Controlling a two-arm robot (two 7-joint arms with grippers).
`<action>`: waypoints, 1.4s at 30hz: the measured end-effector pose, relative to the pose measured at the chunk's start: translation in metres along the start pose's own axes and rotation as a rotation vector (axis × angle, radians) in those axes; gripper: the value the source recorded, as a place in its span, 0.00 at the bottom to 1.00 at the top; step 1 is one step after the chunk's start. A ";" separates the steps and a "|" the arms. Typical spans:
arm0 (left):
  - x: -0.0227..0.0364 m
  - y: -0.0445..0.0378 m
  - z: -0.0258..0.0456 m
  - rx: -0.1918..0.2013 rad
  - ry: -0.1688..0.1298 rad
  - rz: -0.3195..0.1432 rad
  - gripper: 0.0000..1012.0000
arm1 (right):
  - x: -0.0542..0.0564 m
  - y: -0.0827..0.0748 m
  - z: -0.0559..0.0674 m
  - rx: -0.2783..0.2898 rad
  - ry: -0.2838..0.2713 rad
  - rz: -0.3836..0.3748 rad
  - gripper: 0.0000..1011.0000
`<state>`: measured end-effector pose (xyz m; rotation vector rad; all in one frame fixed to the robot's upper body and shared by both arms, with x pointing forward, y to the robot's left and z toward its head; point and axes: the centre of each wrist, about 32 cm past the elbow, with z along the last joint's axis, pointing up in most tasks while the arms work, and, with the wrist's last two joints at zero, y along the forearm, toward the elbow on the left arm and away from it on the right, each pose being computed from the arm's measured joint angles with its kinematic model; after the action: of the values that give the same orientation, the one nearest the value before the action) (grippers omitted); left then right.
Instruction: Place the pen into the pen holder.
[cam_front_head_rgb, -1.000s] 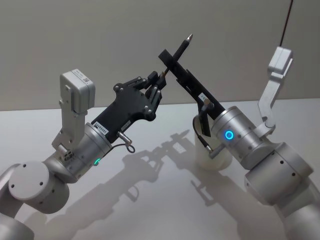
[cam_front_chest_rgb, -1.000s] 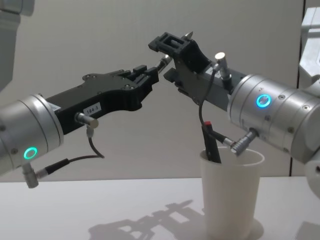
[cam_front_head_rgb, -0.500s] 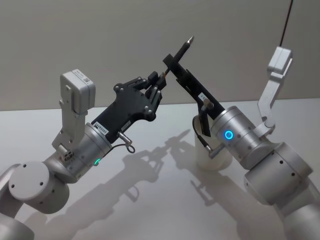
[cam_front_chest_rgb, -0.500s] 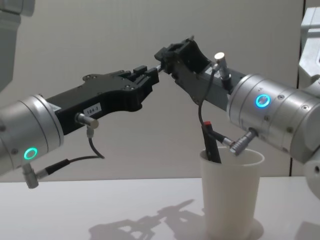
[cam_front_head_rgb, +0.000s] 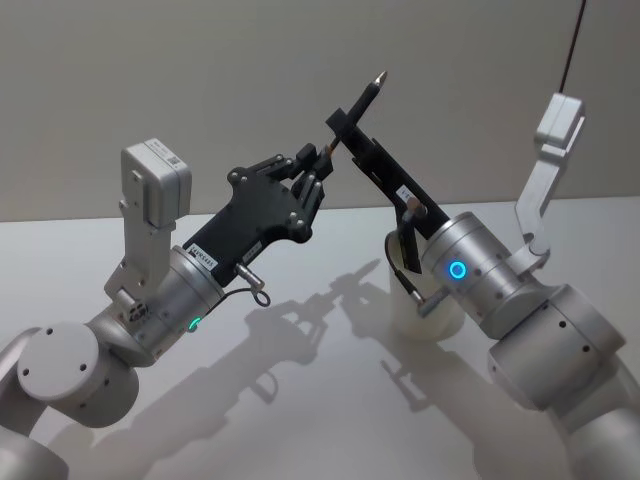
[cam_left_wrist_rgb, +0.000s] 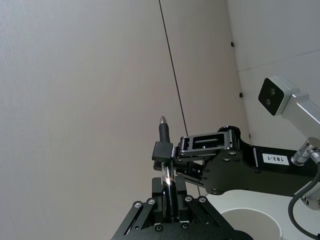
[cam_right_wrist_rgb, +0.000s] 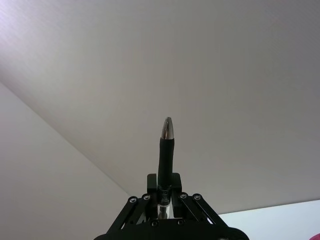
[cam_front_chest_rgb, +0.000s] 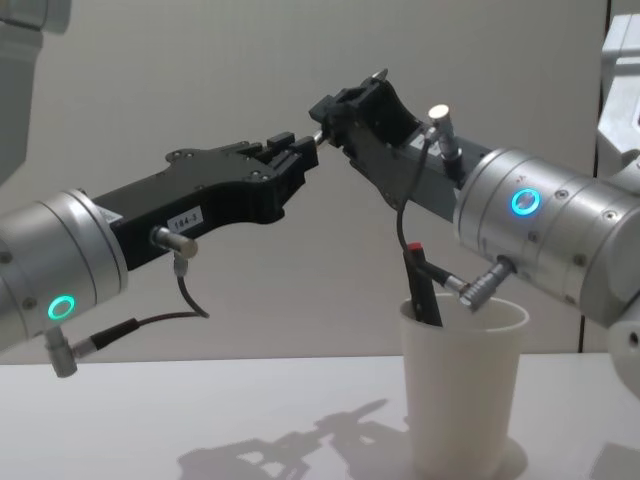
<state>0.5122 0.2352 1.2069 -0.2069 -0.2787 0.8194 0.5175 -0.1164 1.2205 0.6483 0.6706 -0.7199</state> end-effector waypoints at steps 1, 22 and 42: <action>0.0000 0.0000 0.0000 0.000 0.000 0.000 0.15 | 0.000 0.000 0.000 0.000 0.000 0.000 0.14; 0.0000 -0.0001 0.0001 -0.002 0.001 0.000 0.57 | 0.000 0.000 0.000 0.000 -0.001 -0.003 0.14; 0.0000 0.0000 0.0001 -0.001 0.001 0.000 0.99 | -0.002 -0.001 0.001 0.021 -0.028 -0.014 0.14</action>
<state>0.5122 0.2352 1.2070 -0.2085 -0.2782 0.8195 0.5157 -0.1171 1.2222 0.6521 0.6435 -0.7490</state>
